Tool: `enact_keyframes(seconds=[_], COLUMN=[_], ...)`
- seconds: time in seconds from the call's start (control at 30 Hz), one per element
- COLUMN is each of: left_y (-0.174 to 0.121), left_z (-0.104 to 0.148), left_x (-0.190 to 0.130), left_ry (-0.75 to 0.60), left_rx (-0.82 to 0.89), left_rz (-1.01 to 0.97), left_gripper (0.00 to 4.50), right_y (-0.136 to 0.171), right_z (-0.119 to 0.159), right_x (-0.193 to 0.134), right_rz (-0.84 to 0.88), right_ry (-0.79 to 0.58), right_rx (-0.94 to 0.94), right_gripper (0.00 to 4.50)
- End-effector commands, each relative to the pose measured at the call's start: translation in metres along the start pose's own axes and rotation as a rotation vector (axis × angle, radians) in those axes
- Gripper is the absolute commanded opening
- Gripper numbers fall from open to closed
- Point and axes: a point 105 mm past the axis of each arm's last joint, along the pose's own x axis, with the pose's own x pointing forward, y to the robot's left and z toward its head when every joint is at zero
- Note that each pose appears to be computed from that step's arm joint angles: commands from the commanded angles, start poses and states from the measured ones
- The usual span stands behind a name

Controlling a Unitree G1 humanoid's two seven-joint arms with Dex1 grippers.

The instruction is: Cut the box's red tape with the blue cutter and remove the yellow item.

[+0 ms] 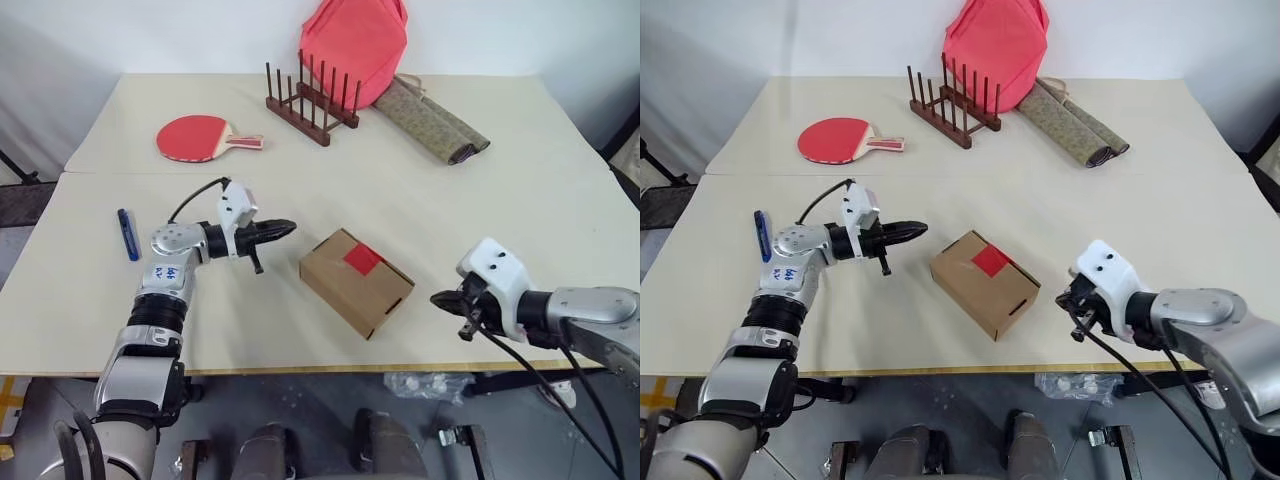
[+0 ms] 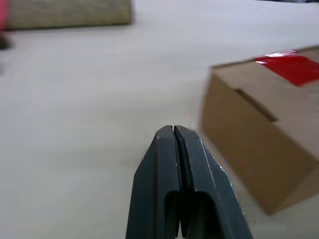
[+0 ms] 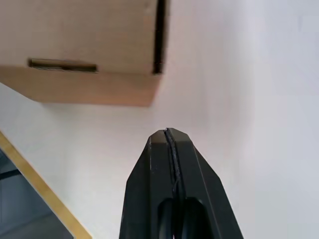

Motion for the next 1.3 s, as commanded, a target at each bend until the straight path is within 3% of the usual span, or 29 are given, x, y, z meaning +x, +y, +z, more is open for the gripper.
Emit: enact_keyframes(seconds=[0.03, 0.2, 0.4, 0.47, 0.6, 0.67, 0.77, 0.93, 1.3], left_y=[0.038, 0.056, 0.068, 0.072, 0.075, 0.075, 0.073, 0.071, 0.067], left_z=[0.030, 0.036, 0.030, 0.027, 0.023, 0.015, -0.008, -0.023, -0.038], left_x=[-0.020, -0.054, -0.098, -0.111, -0.129, -0.136, -0.137, -0.150, -0.180], left_ry=[-0.014, 0.016, 0.078, 0.082, 0.112, 0.130, 0.297, 0.270, 0.319], left_rx=[0.005, 0.018, -0.049, -0.102, -0.154, -0.272, -0.389, -0.511, -0.569], left_rz=[0.219, 0.443, 0.778, 0.928, 1.165, 1.254, 1.278, 1.397, 1.531], left_gripper=[0.44, 1.86, 3.75, 4.40, 4.45, 4.45, 4.45, 4.45, 4.45], right_y=[-0.028, -0.047, -0.042, -0.042, -0.044, -0.043, -0.040, -0.038, -0.045], right_z=[0.026, 0.060, 0.088, 0.098, 0.112, 0.118, 0.124, 0.133, 0.127], right_x=[-0.014, -0.011, 0.006, 0.013, 0.028, 0.034, 0.041, 0.046, 0.044], right_rz=[-0.048, -0.014, 0.106, 0.136, 0.168, 0.185, 0.226, 0.271, 0.260], right_ry=[-0.137, -0.300, -0.419, -0.455, -0.488, -0.500, -0.502, -0.507, -0.494], right_rx=[-0.107, -0.195, -0.285, -0.301, -0.332, -0.348, -0.366, -0.418, -0.410], right_gripper=[0.37, 1.91, 4.03, 4.50, 4.50, 4.50, 4.50, 4.50, 4.50])
